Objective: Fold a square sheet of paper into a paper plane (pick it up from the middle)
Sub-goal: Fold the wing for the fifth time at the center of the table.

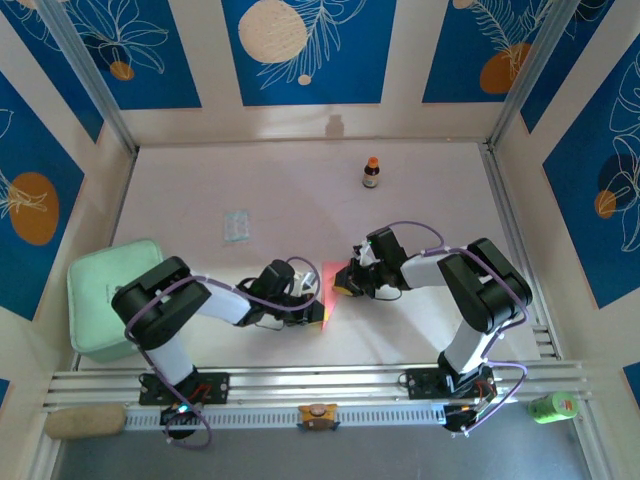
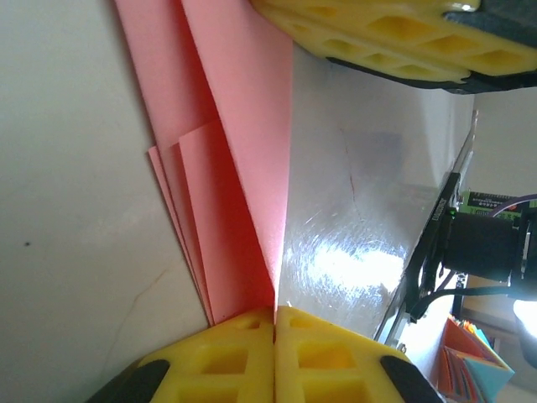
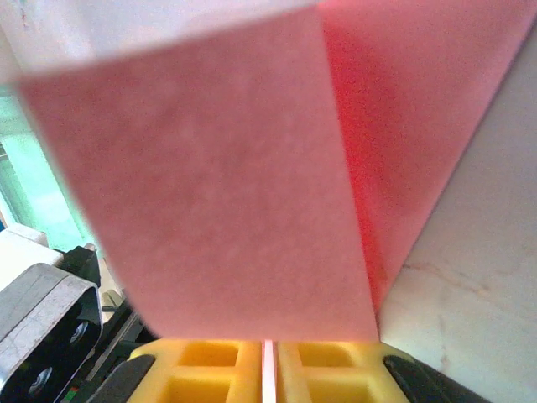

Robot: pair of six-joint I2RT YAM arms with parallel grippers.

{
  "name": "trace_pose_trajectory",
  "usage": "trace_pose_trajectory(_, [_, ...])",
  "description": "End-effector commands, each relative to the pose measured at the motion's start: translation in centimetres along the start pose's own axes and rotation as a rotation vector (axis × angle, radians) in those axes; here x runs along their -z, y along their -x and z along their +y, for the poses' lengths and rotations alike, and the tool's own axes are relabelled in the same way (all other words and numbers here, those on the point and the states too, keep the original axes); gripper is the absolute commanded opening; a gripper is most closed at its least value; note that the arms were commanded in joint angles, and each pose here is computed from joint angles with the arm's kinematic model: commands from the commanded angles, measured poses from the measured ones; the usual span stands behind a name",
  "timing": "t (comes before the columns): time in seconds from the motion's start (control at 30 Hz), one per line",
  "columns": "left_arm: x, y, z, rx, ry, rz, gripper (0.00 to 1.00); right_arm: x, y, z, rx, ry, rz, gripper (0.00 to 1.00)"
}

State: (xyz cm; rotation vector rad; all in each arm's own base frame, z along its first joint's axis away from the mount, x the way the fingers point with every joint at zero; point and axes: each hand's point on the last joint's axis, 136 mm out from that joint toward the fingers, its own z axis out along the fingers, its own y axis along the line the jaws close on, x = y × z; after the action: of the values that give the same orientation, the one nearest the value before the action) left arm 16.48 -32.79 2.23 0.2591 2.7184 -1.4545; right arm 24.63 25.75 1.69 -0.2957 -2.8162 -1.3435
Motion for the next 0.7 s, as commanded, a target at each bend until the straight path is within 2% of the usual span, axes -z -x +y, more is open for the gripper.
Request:
trace_pose_trajectory(0.0, [0.34, -2.81, 2.06, 0.048, 0.068, 0.098, 0.05, -0.68, -0.51, -3.91, -0.082, -0.148, -0.008, 0.13])
trace_pose_trajectory(0.17, [0.27, -2.97, 2.05, 0.049, 0.062, 0.107, 0.02, -0.72, -0.41, -3.89, -0.083, -0.148, -0.011, 0.13])
trace_pose_trajectory(0.3, [0.32, -2.91, 1.77, 0.044, 0.052, 0.106, 0.12, -0.81, -0.44, -3.92, -0.084, -0.149, -0.007, 0.13])
trace_pose_trajectory(0.33, [0.31, -2.91, 1.76, 0.044, 0.051, 0.106, 0.12, -0.82, -0.39, -3.9, -0.085, -0.15, -0.008, 0.13])
trace_pose_trajectory(0.47, [0.37, -2.89, 1.5, 0.043, 0.038, 0.105, 0.0, -0.83, -0.33, -3.81, -0.084, -0.148, -0.009, 0.13])
trace_pose_trajectory(0.53, [0.39, -2.98, 1.38, 0.04, 0.033, 0.108, 0.0, -0.87, -0.38, -3.78, -0.084, -0.149, -0.008, 0.13])
trace_pose_trajectory(0.67, [0.29, -3.08, 1.28, 0.043, 0.025, 0.12, 0.16, -0.89, -0.4, -3.59, -0.084, -0.145, -0.006, 0.13])
